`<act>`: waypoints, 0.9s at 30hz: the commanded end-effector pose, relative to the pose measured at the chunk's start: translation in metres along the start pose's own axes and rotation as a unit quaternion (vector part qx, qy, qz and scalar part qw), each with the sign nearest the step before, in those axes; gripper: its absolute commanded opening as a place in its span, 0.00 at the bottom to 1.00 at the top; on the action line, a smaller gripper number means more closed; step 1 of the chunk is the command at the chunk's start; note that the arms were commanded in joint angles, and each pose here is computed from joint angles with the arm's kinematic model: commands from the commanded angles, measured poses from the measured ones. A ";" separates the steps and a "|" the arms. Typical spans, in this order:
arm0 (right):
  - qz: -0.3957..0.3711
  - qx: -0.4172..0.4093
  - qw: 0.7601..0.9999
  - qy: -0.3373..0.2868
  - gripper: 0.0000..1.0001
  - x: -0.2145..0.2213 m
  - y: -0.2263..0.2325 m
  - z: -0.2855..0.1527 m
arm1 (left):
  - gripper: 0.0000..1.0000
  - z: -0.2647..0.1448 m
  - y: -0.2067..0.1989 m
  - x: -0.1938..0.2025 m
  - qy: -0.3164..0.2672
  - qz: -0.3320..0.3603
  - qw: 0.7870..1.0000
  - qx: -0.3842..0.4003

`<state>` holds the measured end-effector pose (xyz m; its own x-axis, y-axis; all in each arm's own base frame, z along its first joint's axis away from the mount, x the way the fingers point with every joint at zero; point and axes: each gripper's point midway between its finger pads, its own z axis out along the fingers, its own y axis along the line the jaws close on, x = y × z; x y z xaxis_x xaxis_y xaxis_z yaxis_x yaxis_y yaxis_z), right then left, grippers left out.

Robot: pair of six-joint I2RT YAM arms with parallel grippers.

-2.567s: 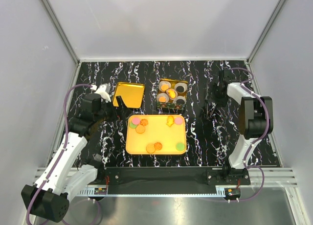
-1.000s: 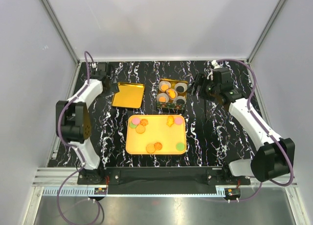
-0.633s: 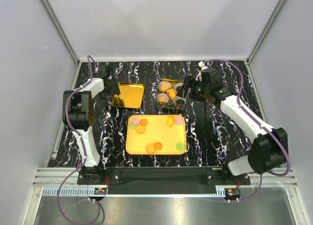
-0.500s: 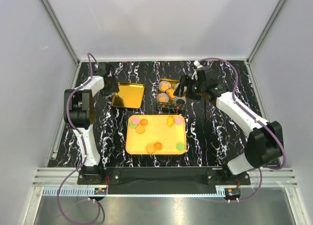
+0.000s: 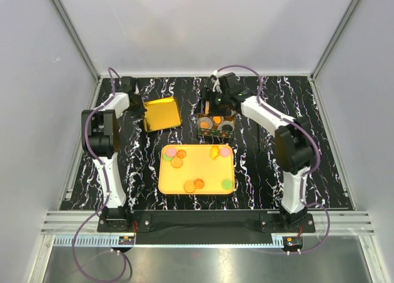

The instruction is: Pack the cookies

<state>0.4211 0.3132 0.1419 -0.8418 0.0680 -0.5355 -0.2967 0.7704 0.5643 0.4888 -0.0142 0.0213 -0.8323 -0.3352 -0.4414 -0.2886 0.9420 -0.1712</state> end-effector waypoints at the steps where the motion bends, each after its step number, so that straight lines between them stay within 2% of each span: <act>1: -0.030 -0.055 0.998 0.006 0.81 -0.012 0.036 0.022 | 0.00 -0.007 -0.003 -0.009 0.013 -0.033 0.998 0.044; 12: -0.036 -0.065 0.997 0.036 0.81 -0.018 0.042 0.081 | 0.00 -0.048 -0.024 -0.024 -0.005 -0.061 0.988 0.143; 21: -0.020 -0.062 0.997 0.047 0.81 -0.015 0.036 0.106 | 0.00 -0.063 -0.021 -0.016 -0.008 -0.065 0.984 0.165; 27: 0.005 -0.106 0.993 0.058 0.81 -0.012 0.051 0.114 | 0.00 -0.069 -0.025 -0.010 -0.009 -0.063 0.980 0.186</act>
<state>0.4709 0.4019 0.0819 -0.8913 -0.0136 -0.4533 -0.3335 0.6970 0.6348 0.4631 -0.0254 0.0553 -0.8230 -0.4514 -0.3449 -0.2691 0.8445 -0.4630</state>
